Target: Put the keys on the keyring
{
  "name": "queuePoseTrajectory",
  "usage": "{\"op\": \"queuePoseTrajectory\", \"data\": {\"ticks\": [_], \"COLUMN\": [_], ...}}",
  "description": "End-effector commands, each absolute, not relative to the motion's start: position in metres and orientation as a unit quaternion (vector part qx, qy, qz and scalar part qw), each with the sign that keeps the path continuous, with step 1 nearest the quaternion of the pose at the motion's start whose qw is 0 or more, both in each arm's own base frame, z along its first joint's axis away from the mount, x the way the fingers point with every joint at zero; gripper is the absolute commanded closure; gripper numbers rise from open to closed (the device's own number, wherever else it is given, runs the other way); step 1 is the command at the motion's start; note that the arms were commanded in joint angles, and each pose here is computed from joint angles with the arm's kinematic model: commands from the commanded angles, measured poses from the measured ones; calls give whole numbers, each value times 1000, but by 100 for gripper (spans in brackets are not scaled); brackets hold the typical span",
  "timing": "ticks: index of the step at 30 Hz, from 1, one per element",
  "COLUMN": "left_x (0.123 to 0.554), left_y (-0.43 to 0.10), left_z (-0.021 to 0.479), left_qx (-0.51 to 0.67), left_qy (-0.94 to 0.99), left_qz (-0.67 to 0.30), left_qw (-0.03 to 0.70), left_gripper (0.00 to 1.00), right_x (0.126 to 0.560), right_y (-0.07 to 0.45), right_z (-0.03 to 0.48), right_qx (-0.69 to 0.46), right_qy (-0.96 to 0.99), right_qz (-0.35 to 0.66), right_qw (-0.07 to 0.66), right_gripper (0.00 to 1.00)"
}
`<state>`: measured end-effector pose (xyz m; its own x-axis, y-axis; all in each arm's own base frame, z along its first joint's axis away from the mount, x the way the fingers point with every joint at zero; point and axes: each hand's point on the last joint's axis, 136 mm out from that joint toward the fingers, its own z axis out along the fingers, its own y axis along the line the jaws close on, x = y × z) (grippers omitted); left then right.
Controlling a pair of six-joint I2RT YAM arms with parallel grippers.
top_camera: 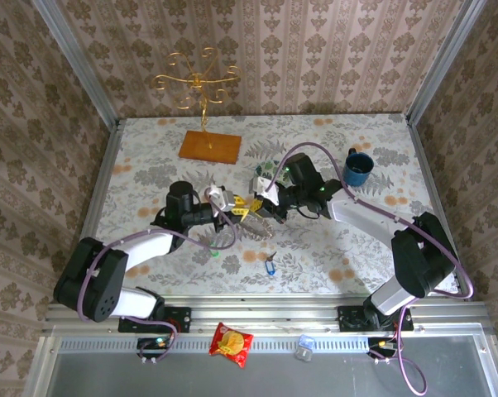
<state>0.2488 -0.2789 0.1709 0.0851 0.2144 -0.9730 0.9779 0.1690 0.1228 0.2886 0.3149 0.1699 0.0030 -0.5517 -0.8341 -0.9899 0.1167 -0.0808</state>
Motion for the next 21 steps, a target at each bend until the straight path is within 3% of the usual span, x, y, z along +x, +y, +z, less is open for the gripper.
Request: {"op": "queuePoseTrajectory", "data": {"ticks": [1,7,17,21], "left_x": [244,242,241,242], "left_y": [-281,-284,-284,-284], "left_z": [167,167,164,169], "left_qx": [553,562,573,564], "left_qy": [565,560,558,550], "left_qz": [-361,-362,-356,-357], "left_qw": [495,490,484,501], "left_gripper": [77,81,100,100], "right_x": [278,277,273,282], "right_y": [313,323,331,320], "right_z": [178,179,195,204], "right_qx": [-624,-634,-624,-583], "right_qy": [634,629,619,625], "right_qz": [269,267,297,332], "right_qw": [367,364,373,400], "right_gripper": [100,100,100,78]}}
